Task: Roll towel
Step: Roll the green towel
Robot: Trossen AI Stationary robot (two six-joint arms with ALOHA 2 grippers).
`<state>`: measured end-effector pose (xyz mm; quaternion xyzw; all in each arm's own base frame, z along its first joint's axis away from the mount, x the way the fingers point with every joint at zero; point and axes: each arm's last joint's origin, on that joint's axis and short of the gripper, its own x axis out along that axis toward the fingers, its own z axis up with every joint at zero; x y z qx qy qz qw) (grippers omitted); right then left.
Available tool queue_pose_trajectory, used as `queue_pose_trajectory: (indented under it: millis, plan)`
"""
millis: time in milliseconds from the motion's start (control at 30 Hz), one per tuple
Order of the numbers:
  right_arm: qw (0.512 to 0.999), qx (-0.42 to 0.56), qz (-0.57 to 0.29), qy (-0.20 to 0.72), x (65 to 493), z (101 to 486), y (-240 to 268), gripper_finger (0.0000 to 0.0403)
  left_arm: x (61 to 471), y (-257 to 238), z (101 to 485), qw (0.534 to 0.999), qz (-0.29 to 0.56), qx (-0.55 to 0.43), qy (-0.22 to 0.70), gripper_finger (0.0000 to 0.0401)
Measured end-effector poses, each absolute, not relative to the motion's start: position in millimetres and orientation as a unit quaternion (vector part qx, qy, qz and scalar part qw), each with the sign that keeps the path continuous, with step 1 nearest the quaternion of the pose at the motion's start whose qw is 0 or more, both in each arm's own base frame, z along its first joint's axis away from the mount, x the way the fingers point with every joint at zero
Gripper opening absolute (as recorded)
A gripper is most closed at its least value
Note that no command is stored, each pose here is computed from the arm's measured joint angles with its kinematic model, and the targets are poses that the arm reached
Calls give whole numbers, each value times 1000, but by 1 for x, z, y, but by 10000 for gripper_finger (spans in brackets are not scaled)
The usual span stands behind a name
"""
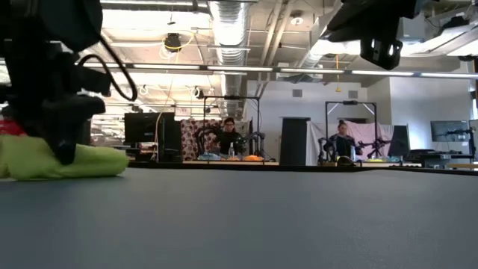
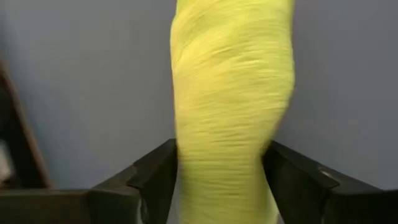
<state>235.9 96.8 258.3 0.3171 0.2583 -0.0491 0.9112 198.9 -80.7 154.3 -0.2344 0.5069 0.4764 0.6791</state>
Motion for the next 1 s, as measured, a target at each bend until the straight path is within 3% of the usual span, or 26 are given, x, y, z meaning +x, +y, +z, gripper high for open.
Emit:
queue_pose_trajectory:
  millis: [167,1000]
  plan:
    - [912,323,-46,247,238,261,96,87,197,-70,166,692,453,-230,513,236]
    - [909,345,-48,231,240,263,95,87,228,-38,193,729,355,-138,569,238]
